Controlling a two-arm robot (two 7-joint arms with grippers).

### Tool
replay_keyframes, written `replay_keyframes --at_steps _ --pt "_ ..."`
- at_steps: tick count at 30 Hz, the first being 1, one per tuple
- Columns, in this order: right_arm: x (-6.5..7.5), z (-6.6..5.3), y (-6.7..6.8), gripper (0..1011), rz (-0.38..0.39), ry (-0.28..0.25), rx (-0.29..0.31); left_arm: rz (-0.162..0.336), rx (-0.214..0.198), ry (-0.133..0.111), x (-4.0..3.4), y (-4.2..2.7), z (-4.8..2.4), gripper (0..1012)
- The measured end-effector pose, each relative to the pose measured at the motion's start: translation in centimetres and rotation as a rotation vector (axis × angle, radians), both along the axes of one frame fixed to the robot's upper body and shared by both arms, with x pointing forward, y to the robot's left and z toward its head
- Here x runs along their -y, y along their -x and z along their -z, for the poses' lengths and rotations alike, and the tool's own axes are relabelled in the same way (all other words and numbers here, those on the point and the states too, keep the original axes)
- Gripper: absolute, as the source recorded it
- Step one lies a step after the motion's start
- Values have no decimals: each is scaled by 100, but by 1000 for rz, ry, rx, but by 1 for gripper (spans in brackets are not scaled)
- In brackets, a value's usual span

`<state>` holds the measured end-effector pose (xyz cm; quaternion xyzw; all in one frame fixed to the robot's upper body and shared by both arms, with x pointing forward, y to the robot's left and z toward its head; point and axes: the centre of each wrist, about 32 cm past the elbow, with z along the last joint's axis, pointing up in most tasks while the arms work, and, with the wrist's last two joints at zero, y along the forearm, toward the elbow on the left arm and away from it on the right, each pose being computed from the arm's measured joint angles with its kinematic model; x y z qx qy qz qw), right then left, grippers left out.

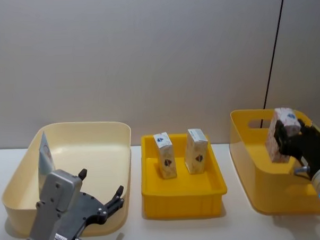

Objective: Bimanual collaborative sorting of washing and personal care products

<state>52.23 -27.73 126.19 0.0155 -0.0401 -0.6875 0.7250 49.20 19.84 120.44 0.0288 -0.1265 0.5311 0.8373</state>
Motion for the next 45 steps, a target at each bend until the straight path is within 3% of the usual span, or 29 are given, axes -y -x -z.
replay_keyframes --at_steps 4,7,11,24,45 --pt "-25 26 5 462 7 1 -24 0 0 0 0 0 0 1003" --pt "-40 41 7 517 12 2 -39 0 0 0 0 0 0 1003" --pt "-57 60 11 670 18 4 -57 0 0 0 0 0 0 1004" --pt "-81 85 17 999 25 7 -79 0 0 0 0 0 0 1003" --pt "-64 77 66 1001 -85 -16 2 0 0 0 0 0 0 1003"
